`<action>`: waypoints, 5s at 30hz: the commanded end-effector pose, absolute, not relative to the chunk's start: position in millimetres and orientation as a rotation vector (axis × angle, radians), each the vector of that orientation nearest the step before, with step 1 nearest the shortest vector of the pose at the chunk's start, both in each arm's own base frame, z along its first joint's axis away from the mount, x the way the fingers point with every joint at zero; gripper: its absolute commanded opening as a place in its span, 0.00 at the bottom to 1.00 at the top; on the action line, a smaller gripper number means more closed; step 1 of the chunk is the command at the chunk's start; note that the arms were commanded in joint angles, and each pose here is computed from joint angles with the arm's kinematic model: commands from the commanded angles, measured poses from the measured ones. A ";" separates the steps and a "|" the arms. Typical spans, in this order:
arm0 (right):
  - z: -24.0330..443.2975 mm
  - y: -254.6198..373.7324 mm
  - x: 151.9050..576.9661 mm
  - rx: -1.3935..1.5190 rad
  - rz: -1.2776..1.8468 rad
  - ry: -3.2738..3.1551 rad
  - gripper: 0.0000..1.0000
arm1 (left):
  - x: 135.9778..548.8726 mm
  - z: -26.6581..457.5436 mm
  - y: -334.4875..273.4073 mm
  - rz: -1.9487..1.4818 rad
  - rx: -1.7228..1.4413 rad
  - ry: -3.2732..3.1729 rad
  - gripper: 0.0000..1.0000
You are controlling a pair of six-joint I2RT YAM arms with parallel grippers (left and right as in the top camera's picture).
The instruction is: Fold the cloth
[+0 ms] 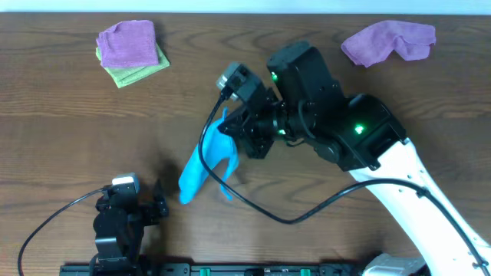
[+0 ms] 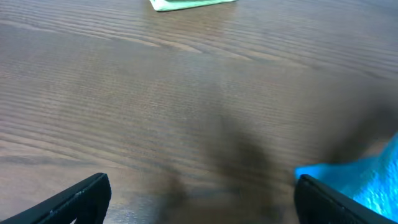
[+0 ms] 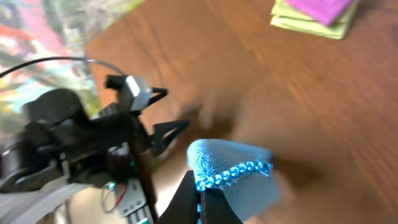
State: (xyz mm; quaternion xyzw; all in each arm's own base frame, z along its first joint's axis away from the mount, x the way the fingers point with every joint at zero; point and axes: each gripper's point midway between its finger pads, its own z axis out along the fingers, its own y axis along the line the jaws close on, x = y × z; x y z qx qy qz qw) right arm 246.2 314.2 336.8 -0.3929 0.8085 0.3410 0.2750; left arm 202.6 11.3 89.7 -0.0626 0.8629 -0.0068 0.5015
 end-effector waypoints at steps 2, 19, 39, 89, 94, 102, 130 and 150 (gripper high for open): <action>321.5 306.4 280.4 -0.962 0.771 2.220 0.01 | 202.5 88.1 13.0 0.001 -0.146 2.085 0.95; 197.9 146.8 536.1 -0.413 0.149 2.284 0.01 | 202.5 88.1 12.9 0.001 -0.145 2.085 0.95; 204.0 180.6 476.4 -0.501 0.476 2.410 0.74 | 207.1 101.5 -14.5 -0.274 -0.226 2.055 0.95; -1.9 292.4 451.3 -1.030 0.392 2.551 0.62 | 219.6 85.0 -43.1 -0.476 -0.266 2.772 0.95; -10.2 292.6 455.0 -1.028 0.366 2.547 0.58 | 218.9 84.7 -43.1 -0.476 -0.267 2.776 0.95; -8.7 297.7 457.0 -1.026 0.371 2.528 0.01 | 218.5 84.6 -43.1 -0.476 -0.267 2.777 0.95; 151.2 258.1 384.0 -1.095 0.528 2.537 0.74 | 227.0 87.6 -42.5 -0.471 -0.247 2.740 0.95; 147.8 188.2 384.0 -0.768 0.698 2.768 0.73 | 243.1 52.1 -86.7 -0.967 -0.727 2.779 0.95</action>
